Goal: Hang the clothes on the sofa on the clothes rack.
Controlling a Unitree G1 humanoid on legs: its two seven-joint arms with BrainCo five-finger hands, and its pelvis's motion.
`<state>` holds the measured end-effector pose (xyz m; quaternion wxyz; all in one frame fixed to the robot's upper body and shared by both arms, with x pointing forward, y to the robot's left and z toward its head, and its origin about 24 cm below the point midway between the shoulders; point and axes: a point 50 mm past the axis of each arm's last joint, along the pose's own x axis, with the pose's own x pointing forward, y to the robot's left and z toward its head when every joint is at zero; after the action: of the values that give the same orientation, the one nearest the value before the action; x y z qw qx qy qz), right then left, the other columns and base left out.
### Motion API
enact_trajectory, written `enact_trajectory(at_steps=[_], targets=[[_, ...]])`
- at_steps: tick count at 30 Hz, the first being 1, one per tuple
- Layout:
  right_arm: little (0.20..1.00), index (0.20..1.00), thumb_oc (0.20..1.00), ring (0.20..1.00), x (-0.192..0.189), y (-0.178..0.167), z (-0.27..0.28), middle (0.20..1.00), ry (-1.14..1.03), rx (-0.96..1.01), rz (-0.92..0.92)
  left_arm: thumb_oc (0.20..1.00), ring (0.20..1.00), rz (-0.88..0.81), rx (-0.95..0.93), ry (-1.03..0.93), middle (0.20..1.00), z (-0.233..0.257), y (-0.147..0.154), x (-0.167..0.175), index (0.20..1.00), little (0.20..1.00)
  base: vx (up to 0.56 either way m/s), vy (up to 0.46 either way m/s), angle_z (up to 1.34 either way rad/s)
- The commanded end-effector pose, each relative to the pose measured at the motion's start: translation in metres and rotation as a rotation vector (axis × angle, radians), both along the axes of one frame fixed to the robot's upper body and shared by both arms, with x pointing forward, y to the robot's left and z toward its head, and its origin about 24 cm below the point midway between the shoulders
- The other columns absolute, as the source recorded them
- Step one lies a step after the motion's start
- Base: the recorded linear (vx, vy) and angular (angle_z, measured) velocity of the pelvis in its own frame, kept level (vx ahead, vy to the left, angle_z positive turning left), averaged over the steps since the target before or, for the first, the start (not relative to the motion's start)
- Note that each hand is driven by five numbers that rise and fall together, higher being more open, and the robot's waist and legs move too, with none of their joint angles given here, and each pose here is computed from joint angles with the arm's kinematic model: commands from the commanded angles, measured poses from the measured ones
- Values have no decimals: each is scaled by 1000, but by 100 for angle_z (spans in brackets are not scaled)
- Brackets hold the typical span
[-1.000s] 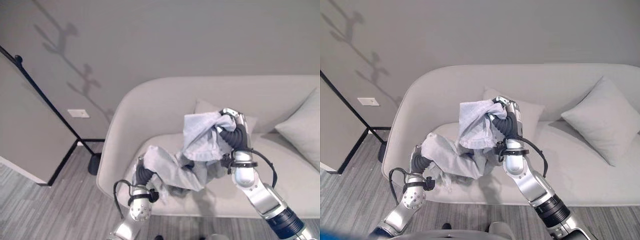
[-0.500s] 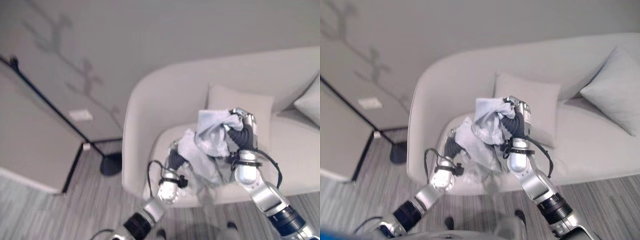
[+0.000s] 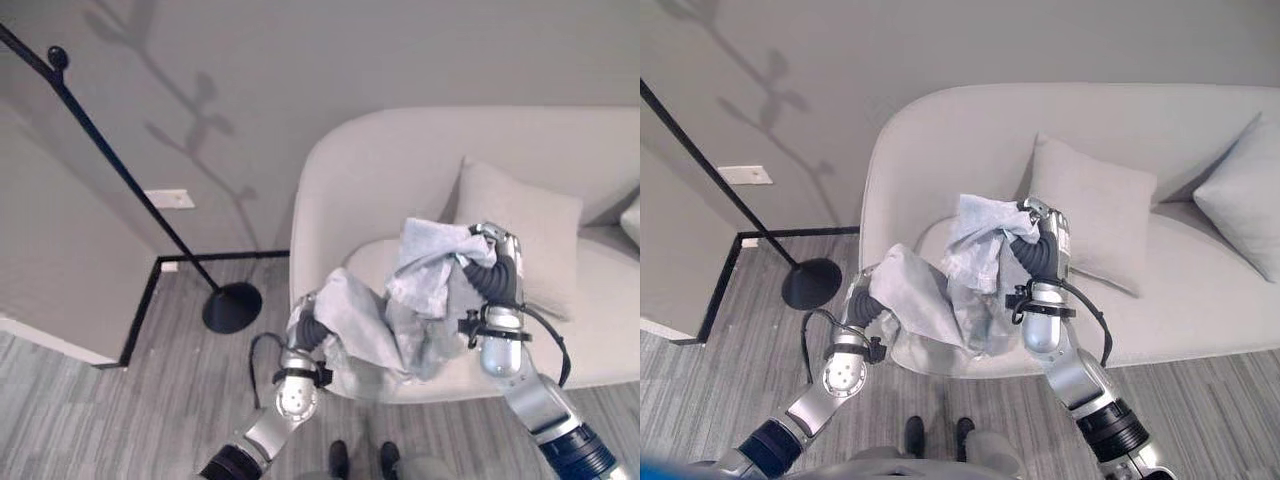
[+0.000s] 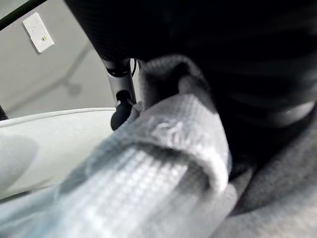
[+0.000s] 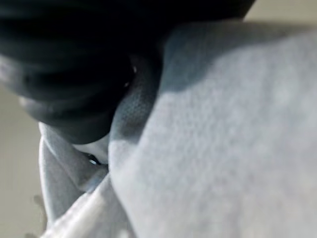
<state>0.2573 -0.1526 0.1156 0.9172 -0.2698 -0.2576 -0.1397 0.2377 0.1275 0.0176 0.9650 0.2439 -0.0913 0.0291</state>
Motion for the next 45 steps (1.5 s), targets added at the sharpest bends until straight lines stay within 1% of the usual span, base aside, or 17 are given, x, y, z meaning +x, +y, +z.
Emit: enact_trajectory(at_steps=[1, 5, 7, 10, 15, 20, 25, 27, 30, 35, 38, 42, 45], targets=[[200, 200, 200, 200, -3, 3, 22, 200, -122, 29, 38, 200, 200, -28, -76, -118, 200, 24, -6, 7, 200, 200, -50, 59, 11], [200, 200, 200, 200, -3, 1, 19, 200, -109, 7, 34, 200, 200, -14, -92, -108, 200, 23, -7, 7, 200, 200, 25, 61, 20], [200, 200, 200, 200, -6, -2, 18, 200, -108, -18, 29, 200, 200, -46, -69, -103, 200, 21, -7, 4, 200, 200, 146, 127, 24], [200, 200, 200, 200, 0, 5, 19, 200, -117, 31, 54, 200, 200, -33, -61, -124, 200, 25, -7, 8, 200, 200, 113, 237, 21], [200, 200, 200, 200, 8, 16, 20, 200, -108, 58, 100, 200, 200, -24, -98, -141, 200, 28, -14, 12, 200, 200, 135, 405, -47], [200, 200, 200, 200, 7, 10, 11, 200, -55, 46, 59, 200, 200, -88, -105, -134, 200, 29, -27, 13, 200, 200, 120, 577, -24], [200, 200, 200, 200, 11, 19, 9, 200, -31, 35, 79, 200, 200, -58, -54, -168, 200, 33, -16, 17, 200, 200, -3, 456, -1], [200, 200, 200, 200, 15, 26, 10, 200, -36, 24, 85, 200, 200, 21, -48, -184, 200, 34, -1, 19, 200, 200, -14, 450, -87], [200, 200, 200, 200, 12, 26, 8, 200, -24, 25, 98, 200, 200, 31, -13, -151, 200, 27, 8, 14, 200, 200, 10, 293, -65], [200, 200, 200, 200, 7, 17, 6, 200, -40, 2, 80, 200, 200, 14, 9, -83, 200, 16, 11, 8, 200, 200, 46, 140, -15], [200, 200, 200, 200, 3, 13, 9, 200, -76, -46, 55, 200, 200, 2, -11, -77, 200, 15, 4, 9, 200, 200, 50, 50, -4], [200, 200, 200, 200, 3, 12, 5, 200, -53, -15, 55, 200, 200, -1, -38, -100, 200, 19, -4, 13, 200, 200, 73, -34, 12], [200, 200, 200, 200, -1, 8, 3, 200, -41, -33, 55, 200, 200, -13, -46, -101, 200, 20, -7, 12, 200, 200, 90, -24, 13]])
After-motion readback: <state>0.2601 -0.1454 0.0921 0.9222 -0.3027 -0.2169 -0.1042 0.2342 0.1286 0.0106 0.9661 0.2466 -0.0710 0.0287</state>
